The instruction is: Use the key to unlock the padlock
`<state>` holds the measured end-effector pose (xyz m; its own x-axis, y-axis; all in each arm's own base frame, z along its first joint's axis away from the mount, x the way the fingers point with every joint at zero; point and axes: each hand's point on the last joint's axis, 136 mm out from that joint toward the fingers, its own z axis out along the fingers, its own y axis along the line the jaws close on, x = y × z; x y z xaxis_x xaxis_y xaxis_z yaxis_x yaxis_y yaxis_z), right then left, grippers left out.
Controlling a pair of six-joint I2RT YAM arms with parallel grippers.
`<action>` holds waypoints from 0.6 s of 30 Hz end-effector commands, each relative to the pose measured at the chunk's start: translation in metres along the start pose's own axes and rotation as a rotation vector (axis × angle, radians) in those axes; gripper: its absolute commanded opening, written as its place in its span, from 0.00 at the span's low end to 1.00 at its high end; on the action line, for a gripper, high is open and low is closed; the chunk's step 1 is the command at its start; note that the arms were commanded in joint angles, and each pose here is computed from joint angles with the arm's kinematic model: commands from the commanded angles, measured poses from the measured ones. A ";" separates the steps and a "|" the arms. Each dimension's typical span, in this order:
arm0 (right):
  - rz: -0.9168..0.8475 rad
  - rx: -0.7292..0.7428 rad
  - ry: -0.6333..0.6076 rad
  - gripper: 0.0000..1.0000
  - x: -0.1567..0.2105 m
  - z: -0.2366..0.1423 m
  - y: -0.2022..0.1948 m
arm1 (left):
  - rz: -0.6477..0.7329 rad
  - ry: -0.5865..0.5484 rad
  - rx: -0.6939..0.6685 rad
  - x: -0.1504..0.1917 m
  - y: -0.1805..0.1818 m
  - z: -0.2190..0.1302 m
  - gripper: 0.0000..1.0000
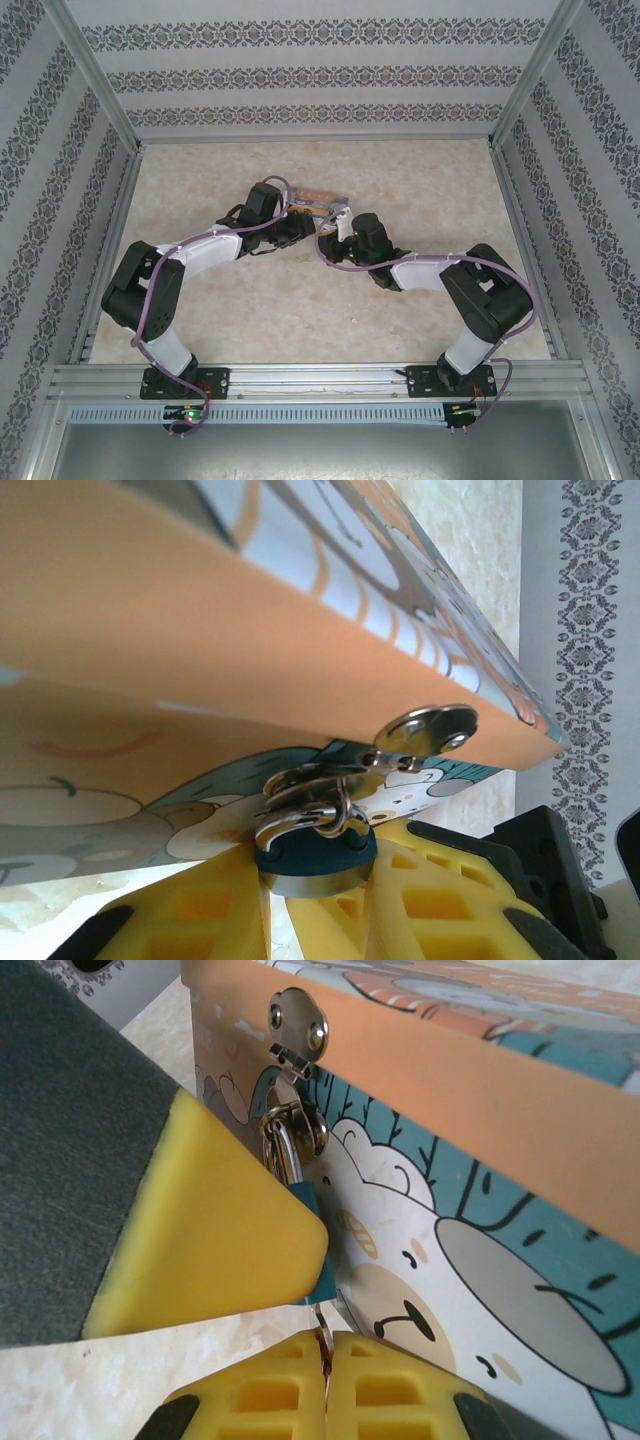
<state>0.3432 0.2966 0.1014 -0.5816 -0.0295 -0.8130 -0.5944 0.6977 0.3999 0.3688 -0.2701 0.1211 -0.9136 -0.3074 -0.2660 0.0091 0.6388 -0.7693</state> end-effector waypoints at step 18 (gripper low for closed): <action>0.030 0.039 -0.119 0.00 -0.008 0.013 -0.005 | 0.007 0.160 0.100 0.034 -0.008 0.020 0.24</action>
<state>0.3473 0.2990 0.0831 -0.5954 0.0053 -0.8034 -0.5530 0.7226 0.4147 0.3762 -0.2683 0.1043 -0.9154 -0.3181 -0.2469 -0.0156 0.6406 -0.7677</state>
